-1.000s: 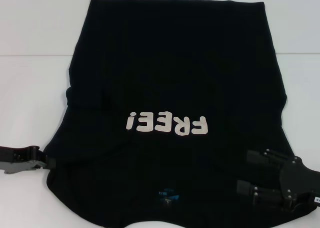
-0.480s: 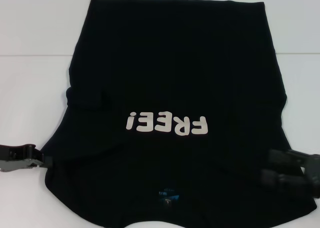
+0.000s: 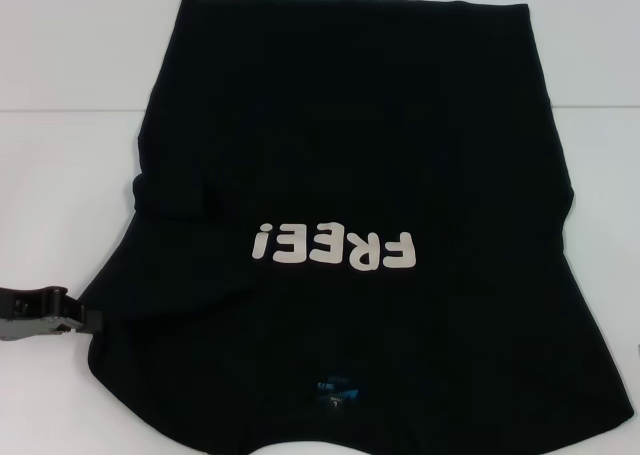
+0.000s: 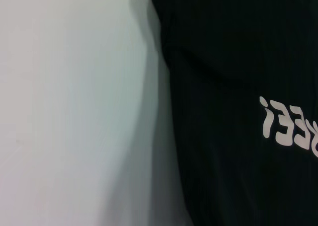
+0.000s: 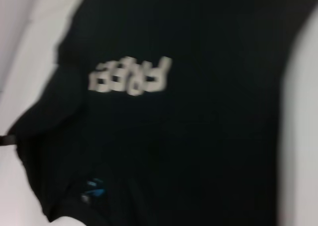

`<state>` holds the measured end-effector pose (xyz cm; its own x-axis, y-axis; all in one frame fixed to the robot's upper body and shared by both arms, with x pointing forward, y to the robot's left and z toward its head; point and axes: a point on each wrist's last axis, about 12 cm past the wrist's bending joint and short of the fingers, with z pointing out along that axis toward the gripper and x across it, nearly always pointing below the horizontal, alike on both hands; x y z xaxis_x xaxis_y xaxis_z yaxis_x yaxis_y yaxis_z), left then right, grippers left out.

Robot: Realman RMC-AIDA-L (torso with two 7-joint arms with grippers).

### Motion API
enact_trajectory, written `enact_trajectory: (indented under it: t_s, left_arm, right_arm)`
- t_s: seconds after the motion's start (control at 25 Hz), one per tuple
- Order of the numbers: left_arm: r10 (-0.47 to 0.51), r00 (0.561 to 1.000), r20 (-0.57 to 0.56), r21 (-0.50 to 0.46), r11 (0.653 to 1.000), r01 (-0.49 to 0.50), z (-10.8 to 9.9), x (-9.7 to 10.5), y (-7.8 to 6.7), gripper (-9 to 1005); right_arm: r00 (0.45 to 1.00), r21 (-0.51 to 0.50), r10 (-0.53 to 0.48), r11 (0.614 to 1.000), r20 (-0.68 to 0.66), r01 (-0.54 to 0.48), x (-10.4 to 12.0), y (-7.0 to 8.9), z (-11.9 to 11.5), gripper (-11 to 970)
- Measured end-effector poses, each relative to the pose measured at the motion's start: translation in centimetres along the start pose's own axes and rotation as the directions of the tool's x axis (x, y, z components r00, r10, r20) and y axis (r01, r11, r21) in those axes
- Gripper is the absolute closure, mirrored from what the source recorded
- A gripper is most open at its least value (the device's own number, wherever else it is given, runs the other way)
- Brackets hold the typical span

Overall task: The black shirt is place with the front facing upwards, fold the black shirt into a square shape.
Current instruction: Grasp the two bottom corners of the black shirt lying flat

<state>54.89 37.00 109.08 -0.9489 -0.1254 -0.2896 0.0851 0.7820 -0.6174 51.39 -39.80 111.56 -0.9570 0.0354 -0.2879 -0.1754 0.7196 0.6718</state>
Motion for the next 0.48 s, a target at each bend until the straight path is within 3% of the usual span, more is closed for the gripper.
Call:
enact_trajectory:
  t_s: [0.24,0.48]
  left_arm:
    - [0.014,1.000,-0.004,0.003,1.000,-0.014,0.0,0.0,-0.1,993]
    - [0.017,1.000,-0.007,0.007,1.000,-0.017,-0.1,0.0,-0.1,993]
  right_arm:
    - [0.996,0.073,0.038,0.997,-0.080,-0.032,-0.7,0.1,0.2,65]
    - [0.996,0.080,0.025,0.997,-0.084,-0.018,-0.9,0.2,1.2,65]
